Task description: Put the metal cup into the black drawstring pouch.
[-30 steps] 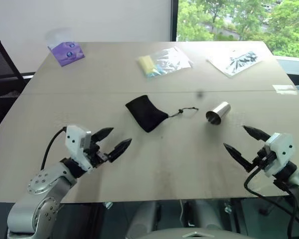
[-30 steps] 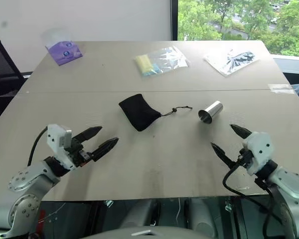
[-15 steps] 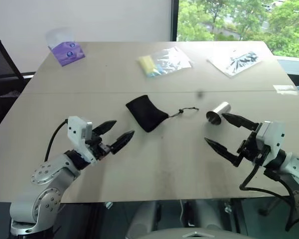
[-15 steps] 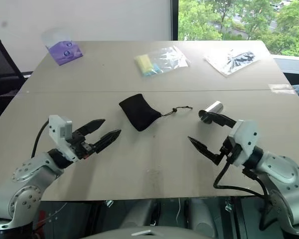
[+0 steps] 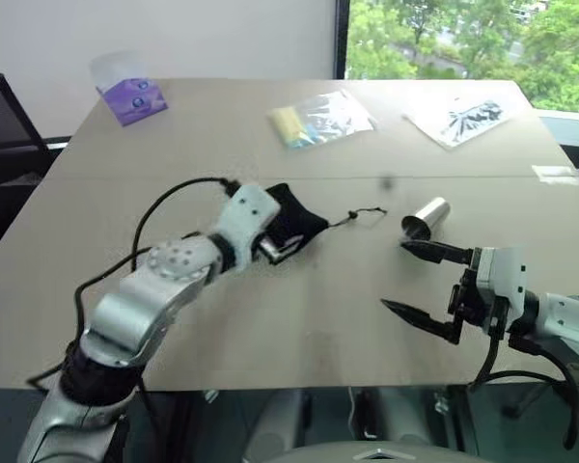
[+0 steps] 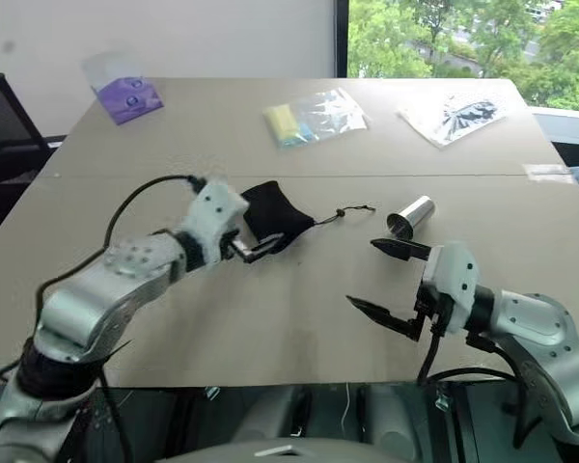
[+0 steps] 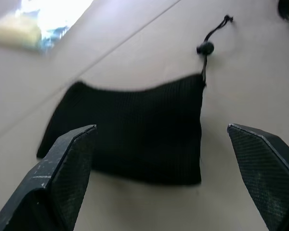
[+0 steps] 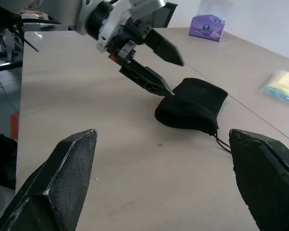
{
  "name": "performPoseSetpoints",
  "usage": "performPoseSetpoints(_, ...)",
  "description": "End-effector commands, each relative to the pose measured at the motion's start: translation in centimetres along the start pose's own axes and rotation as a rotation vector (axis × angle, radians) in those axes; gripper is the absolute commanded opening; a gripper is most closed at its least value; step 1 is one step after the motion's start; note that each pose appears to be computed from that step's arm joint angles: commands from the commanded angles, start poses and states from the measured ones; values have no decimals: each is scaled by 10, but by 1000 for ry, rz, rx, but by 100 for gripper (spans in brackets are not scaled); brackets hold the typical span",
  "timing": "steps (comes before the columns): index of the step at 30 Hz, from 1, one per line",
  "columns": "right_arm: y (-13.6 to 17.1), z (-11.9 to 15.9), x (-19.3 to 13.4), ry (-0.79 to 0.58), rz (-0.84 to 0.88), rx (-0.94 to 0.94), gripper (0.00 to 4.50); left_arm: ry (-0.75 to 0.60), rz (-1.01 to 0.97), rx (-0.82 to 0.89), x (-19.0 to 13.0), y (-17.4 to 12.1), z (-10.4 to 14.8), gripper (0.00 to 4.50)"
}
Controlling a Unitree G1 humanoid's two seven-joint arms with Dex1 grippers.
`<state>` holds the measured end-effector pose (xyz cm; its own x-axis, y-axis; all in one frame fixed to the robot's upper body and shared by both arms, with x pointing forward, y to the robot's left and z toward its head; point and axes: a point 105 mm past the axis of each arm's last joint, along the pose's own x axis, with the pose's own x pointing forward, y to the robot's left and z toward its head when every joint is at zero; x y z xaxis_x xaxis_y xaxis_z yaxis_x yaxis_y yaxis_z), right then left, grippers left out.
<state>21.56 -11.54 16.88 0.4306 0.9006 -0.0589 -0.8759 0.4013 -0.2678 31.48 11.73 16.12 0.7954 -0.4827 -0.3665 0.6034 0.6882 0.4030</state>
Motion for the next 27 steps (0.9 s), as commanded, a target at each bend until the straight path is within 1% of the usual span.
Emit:
performPoseSetpoints(1,3,6,-5,-11,-1,-26,444,74,12,101,13,-7,-4,449)
performPoseSetpoints(3,5,5,-7,-2,-7,-20,444,90,20,147,19,-9,-3,449)
performPoseSetpoints(6,8,5,-11,12,-11,-17,444,100,54,157,25,-13,-4,449)
performPoseSetpoints(8,9,7,-12,14,-16,-11,444,115,96,147,28,-14,-4,449)
performPoseSetpoints(10,10,7,-14,20,-19,-11,444,104,112,143,29,-17,1,449)
performPoseSetpoints(13,10,6,-14,26,-20,-11,444,113,120,135,27,-18,2,449)
performPoseSetpoints(20,10,4,-12,23,-20,-8,444,150,170,135,27,-1,3,449)
performPoseSetpoints(21,10,3,-12,22,-21,-8,450,161,176,136,27,0,1,410)
performPoseSetpoints(22,9,3,-11,22,-22,-8,450,169,180,139,27,1,-1,397)
performPoseSetpoints(23,9,2,-11,22,-22,-8,450,179,183,143,27,0,-4,369)
performPoseSetpoints(24,8,2,-11,22,-23,-8,450,184,185,142,28,1,-6,318)
performPoseSetpoints(25,8,1,-11,23,-22,-9,450,190,186,139,29,1,-7,281)
performPoseSetpoints(26,8,0,-11,23,-21,-9,450,191,186,139,29,1,-8,227)
performPoseSetpoints(27,8,0,-11,23,-22,-10,450,190,190,154,29,2,-8,189)
